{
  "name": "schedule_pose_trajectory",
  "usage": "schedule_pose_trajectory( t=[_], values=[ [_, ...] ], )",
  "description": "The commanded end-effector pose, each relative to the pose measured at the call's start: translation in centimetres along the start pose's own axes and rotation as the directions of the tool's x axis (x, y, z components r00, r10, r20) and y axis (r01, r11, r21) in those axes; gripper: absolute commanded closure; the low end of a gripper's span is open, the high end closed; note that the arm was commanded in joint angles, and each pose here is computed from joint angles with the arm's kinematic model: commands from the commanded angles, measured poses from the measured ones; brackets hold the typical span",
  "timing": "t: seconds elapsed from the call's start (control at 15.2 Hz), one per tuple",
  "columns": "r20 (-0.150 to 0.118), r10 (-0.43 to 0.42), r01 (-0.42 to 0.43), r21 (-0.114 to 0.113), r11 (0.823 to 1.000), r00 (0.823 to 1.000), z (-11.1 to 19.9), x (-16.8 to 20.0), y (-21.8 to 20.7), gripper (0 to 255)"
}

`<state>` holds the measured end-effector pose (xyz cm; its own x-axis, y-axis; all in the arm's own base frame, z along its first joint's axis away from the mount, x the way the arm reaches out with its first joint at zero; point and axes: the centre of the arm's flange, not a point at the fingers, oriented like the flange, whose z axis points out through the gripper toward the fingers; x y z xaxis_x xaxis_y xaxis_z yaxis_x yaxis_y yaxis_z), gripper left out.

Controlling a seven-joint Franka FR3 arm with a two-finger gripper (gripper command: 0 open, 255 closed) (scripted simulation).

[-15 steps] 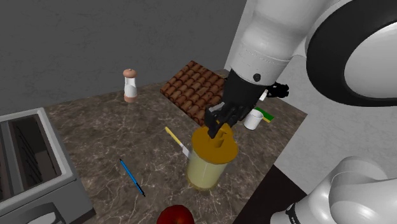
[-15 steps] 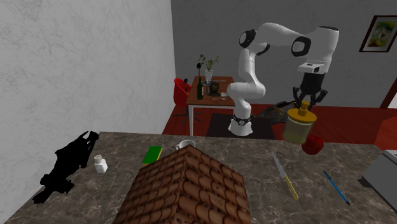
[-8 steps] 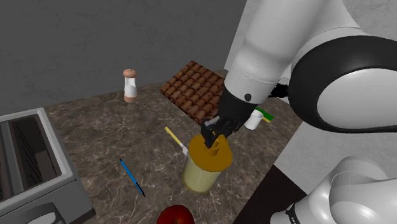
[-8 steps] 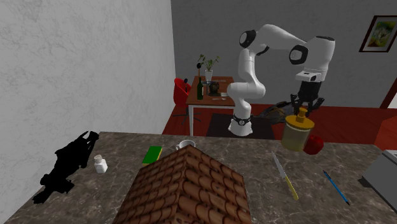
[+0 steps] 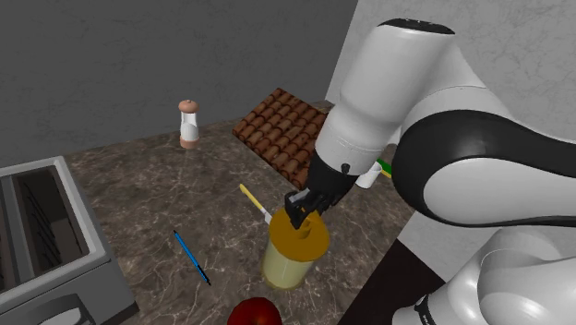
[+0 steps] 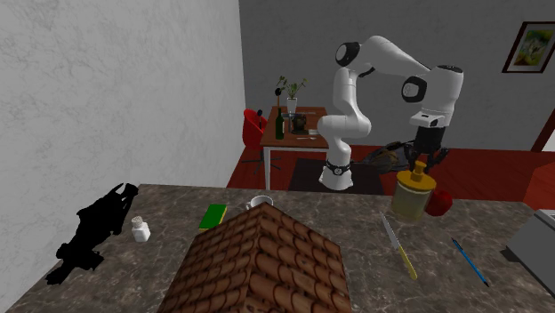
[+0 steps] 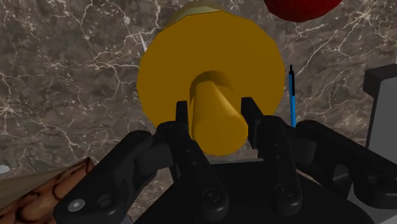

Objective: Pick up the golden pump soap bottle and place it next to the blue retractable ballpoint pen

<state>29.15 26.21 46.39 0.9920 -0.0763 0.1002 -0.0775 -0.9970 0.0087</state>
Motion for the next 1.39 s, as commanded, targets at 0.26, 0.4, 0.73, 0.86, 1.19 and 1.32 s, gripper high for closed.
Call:
schedule_pose_trajectory(
  t=[0.26, 0.4, 0.73, 0.86, 1.19, 1.32],
  values=[
    [-0.001, 0.0, 0.0, 0.001, 1.0, 1.0, 3.1, -0.4, 0.0, 255],
    [-0.001, 0.0, 0.0, 0.001, 1.0, 1.0, 4.2, -0.5, 0.0, 255],
    [-0.001, 0.0, 0.0, 0.001, 1.0, 1.0, 4.4, -0.5, 0.0, 255],
    [-0.001, 0.0, 0.0, 0.001, 1.0, 1.0, 4.4, -0.5, 0.0, 255],
    [-0.001, 0.0, 0.0, 0.001, 1.0, 1.0, 4.4, -0.5, 0.0, 0],
    [-0.001, 0.0, 0.0, 0.001, 1.0, 1.0, 4.4, -0.5, 0.0, 0]
  ],
)
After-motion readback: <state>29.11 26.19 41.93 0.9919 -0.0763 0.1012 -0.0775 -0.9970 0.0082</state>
